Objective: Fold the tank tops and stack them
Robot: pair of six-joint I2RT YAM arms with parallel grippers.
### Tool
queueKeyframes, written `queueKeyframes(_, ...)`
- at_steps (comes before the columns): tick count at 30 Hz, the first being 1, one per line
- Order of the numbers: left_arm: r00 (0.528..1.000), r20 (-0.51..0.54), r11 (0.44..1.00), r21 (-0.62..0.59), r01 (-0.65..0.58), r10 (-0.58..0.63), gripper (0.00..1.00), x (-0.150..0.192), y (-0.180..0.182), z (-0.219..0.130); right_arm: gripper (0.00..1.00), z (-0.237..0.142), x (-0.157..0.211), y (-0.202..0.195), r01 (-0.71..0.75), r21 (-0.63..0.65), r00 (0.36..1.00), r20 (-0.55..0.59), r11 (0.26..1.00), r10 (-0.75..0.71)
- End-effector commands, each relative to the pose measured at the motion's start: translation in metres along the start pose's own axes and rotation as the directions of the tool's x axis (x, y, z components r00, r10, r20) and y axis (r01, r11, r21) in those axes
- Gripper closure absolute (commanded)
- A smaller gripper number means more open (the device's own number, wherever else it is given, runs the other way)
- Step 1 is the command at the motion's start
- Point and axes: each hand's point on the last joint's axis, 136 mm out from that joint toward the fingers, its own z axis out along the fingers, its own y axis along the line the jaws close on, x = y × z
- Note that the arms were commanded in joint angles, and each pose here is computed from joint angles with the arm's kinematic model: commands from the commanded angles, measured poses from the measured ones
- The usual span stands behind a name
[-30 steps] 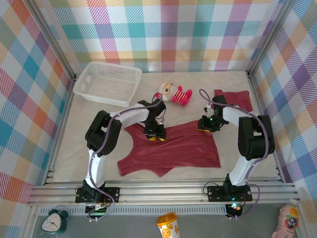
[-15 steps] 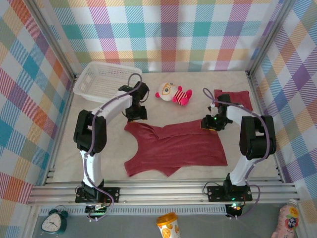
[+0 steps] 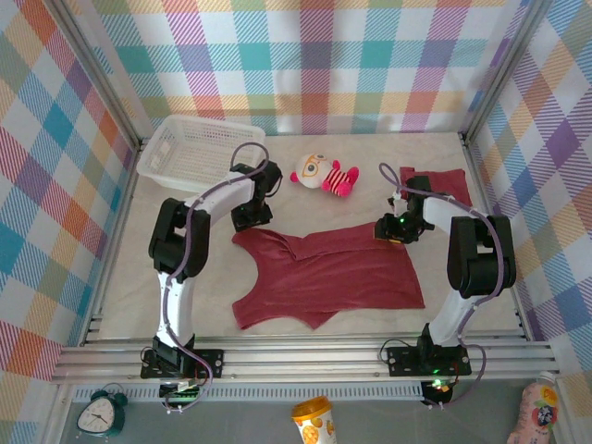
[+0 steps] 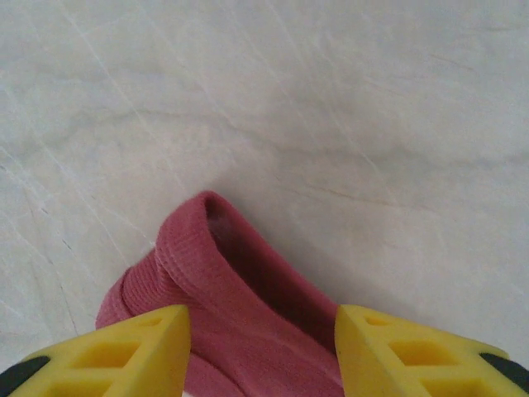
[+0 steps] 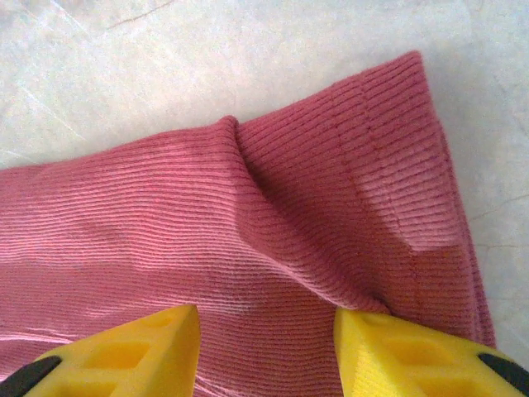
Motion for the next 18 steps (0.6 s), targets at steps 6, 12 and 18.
queueKeyframes(6,0.994,0.082,0.994,-0.074,0.081,-0.075,0.54,-0.016,0.005,0.002,0.53,0.001,-0.003,0.008,0.000,-0.054,1.000,0.012,0.999,0.000)
queueKeyframes(12,0.998,0.045,0.995,-0.081,0.054,-0.051,0.63,-0.010,-0.001,0.011,0.53,0.000,-0.002,0.012,-0.005,-0.072,1.000,0.005,0.997,0.005)
queueKeyframes(18,0.999,0.034,0.993,-0.119,0.020,-0.016,0.65,-0.006,0.011,0.004,0.53,0.000,-0.003,0.013,-0.008,-0.079,1.000,0.007,0.997,0.008)
